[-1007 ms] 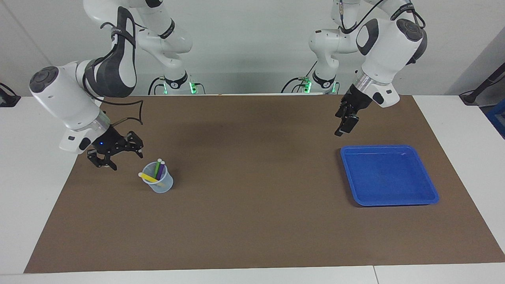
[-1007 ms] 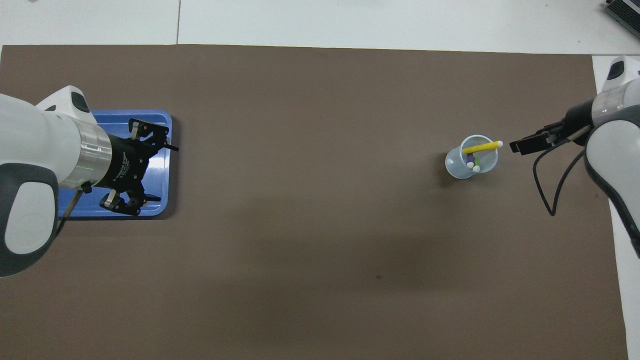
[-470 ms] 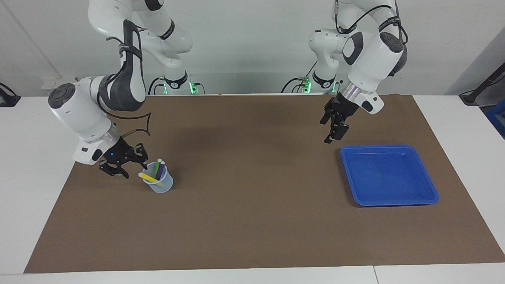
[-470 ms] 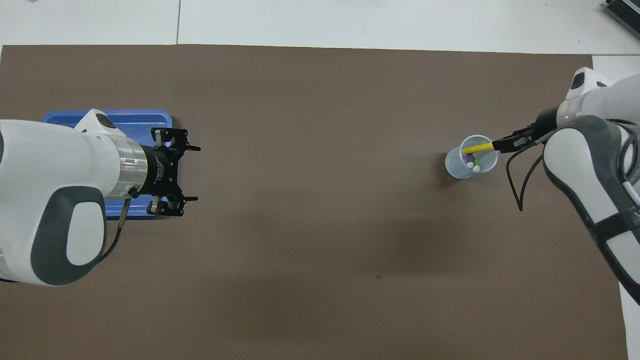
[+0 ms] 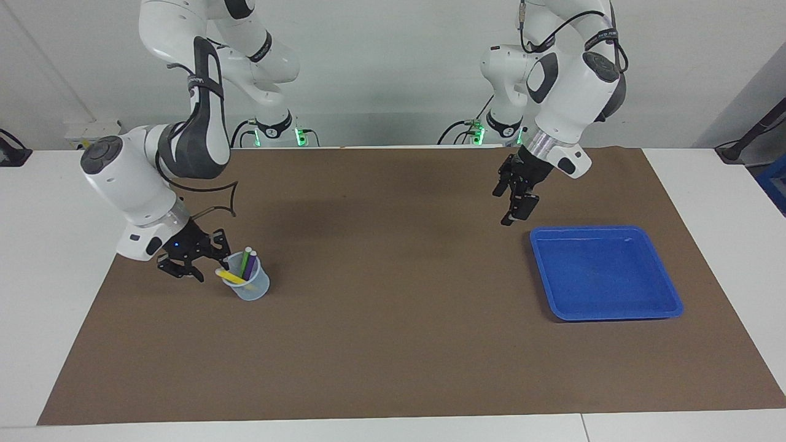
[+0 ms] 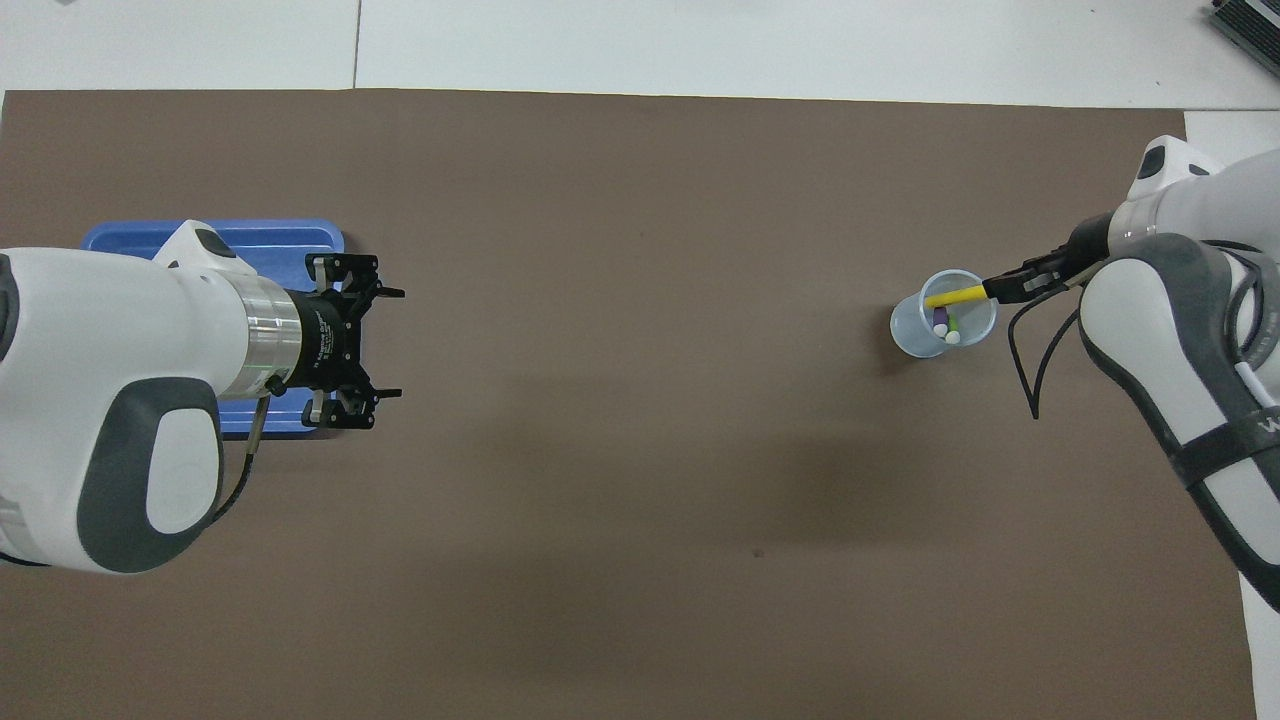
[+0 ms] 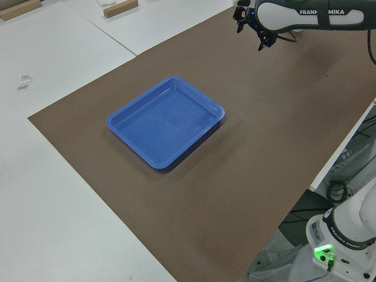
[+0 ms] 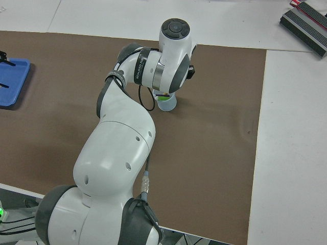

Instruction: Right arm passes pens to left for tray arrangement

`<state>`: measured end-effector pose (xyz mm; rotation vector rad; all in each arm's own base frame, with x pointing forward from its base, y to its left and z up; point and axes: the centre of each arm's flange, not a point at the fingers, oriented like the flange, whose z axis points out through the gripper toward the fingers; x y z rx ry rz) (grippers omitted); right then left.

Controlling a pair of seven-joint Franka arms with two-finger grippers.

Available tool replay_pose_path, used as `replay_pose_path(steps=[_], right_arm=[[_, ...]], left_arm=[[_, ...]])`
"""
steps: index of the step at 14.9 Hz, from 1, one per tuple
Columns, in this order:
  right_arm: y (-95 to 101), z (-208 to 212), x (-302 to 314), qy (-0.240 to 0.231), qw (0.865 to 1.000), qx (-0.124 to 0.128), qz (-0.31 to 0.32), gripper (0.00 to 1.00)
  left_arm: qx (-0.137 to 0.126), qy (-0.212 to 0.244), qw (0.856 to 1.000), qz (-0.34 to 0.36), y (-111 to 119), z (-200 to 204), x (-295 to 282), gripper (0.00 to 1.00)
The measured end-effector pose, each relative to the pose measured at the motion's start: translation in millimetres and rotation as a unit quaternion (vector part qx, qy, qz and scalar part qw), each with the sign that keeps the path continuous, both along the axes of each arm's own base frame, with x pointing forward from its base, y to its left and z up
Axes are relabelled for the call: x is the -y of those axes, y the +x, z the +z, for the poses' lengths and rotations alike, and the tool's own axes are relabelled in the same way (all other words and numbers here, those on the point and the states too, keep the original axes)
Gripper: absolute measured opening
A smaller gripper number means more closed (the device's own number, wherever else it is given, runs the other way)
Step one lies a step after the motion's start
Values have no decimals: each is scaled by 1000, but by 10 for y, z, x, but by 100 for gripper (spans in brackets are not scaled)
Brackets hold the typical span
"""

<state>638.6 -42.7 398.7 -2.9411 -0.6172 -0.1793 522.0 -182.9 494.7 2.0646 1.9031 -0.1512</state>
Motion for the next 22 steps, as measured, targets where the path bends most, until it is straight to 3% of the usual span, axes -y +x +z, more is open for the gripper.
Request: replay_pose_path(steps=[7,22], right_arm=[[16,-67,-34,1,1000,-2,2,51],[-11,-134,-123,3,1000,-10,5,33]], left_arm=[[0,-18,999,34,-115,-183,253,100],[1,-20,999,36,-118,-181,268,100]])
